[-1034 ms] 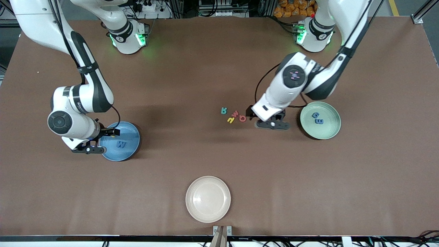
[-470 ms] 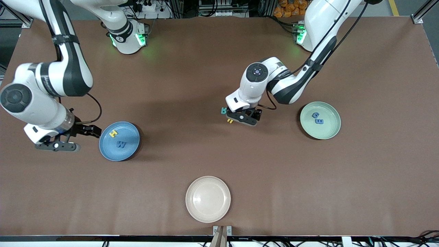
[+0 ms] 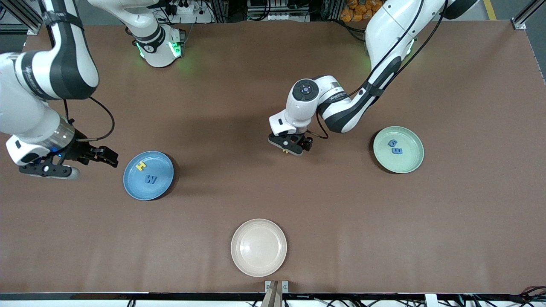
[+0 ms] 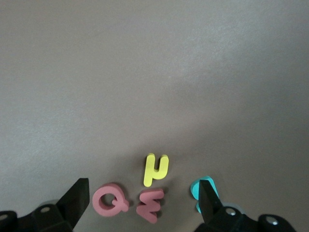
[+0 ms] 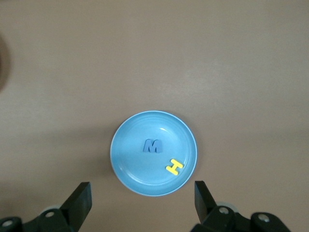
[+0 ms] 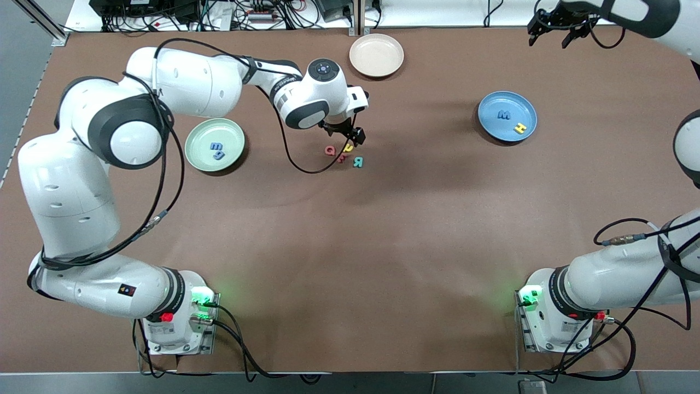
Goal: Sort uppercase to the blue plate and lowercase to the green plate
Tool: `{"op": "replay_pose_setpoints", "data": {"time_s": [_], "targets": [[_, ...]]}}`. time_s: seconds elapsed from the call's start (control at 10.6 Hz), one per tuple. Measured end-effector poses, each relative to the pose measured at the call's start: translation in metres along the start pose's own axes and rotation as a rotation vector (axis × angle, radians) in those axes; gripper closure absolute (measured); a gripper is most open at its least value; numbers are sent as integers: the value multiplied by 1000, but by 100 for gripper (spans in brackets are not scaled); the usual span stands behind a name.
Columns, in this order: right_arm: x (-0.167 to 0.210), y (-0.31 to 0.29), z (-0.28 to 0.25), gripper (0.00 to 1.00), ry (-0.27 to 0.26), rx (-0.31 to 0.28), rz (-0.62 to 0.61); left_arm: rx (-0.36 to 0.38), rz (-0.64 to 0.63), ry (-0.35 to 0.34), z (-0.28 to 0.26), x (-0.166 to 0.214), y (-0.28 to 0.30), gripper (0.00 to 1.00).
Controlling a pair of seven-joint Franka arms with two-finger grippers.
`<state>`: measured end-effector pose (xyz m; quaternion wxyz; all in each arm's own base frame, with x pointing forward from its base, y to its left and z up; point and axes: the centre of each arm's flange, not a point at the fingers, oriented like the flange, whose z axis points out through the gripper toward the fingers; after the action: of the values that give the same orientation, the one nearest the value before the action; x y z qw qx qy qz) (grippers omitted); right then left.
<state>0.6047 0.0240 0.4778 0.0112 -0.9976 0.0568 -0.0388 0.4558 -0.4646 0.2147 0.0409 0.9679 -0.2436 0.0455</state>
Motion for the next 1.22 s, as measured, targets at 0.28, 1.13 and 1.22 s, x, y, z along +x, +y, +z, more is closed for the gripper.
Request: {"op": "replay_pose_setpoints", "data": {"time_s": [0.28,1.13,1.22], "targets": [[-4,1,-27,5,-4,5,3,6,32,-3,7,-1,1,26],[1,-5,-86,8,-12,61,14,12,84,-22,33,-11,12,39],[1,-5,-90,8,-11,63,13,10,84,-18,33,-9,12,43]]}}
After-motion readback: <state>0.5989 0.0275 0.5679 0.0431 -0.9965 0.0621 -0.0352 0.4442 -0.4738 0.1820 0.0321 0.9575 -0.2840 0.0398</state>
